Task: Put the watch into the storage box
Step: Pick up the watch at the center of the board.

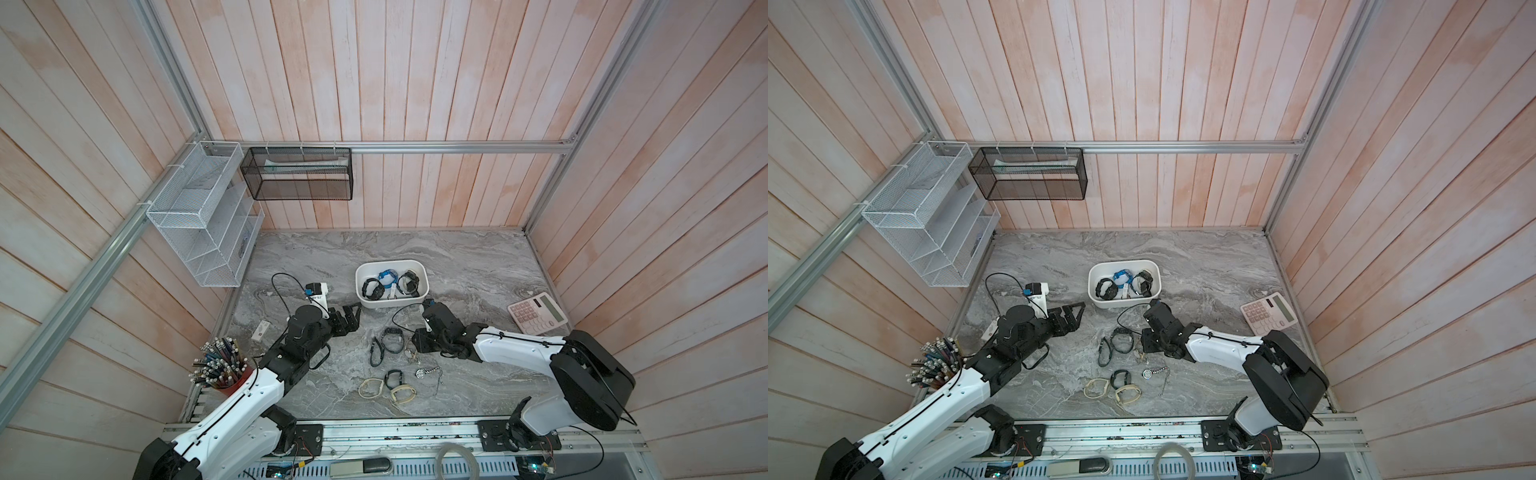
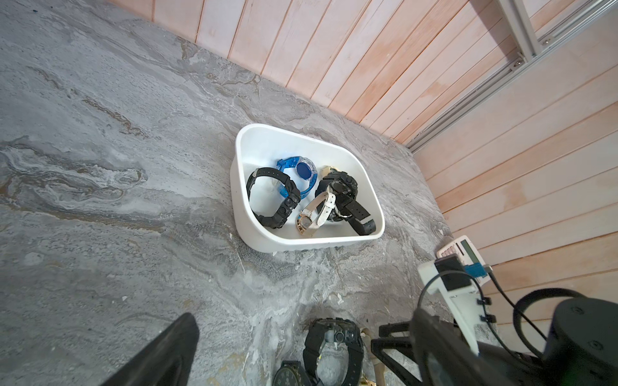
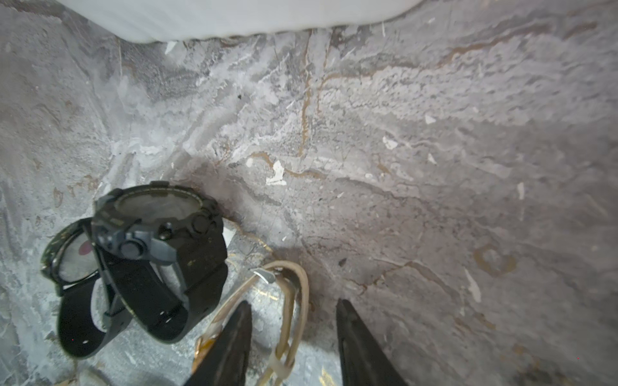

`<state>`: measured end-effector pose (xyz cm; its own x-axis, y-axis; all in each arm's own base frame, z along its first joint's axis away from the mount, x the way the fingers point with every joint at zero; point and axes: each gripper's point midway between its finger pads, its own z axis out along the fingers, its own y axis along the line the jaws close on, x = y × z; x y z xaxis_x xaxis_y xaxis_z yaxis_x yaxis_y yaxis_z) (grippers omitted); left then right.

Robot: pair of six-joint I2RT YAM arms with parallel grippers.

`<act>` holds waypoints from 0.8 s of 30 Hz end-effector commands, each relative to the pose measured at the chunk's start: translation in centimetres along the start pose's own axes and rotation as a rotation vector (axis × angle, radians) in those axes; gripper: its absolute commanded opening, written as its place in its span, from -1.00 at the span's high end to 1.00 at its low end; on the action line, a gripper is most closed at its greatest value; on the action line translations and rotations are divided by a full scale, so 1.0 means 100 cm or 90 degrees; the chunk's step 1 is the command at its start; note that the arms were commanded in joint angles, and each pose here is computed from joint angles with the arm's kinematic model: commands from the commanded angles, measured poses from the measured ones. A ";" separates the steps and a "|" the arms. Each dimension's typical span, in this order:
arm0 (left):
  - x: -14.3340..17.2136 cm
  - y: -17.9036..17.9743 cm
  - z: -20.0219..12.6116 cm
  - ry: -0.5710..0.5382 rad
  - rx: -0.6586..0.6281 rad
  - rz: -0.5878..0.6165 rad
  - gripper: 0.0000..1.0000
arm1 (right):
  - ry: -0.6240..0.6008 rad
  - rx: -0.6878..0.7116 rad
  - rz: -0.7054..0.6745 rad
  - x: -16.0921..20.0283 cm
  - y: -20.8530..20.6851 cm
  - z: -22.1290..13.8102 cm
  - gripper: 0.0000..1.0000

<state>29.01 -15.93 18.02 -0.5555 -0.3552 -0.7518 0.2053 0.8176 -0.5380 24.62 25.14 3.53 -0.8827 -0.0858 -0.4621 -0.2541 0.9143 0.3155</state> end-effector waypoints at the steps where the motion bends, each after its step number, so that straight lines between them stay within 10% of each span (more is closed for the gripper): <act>1: 0.003 0.007 -0.002 0.000 -0.016 -0.003 -0.99 | 0.016 0.019 0.006 0.009 -0.005 0.005 0.19; 15: 0.004 0.008 -0.005 0.000 -0.019 -0.009 -0.99 | 0.012 0.056 -0.004 0.003 -0.010 0.005 0.98; 24: 0.008 0.010 -0.008 0.009 -0.022 -0.003 -0.99 | -0.089 0.100 -0.032 -0.054 -0.010 -0.042 1.00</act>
<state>28.56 -15.61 17.93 -0.5612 -0.3564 -0.7470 0.1951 0.8201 -0.5379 26.07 23.91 5.68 -0.8553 -0.0928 -0.5097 -0.2301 0.9495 0.2132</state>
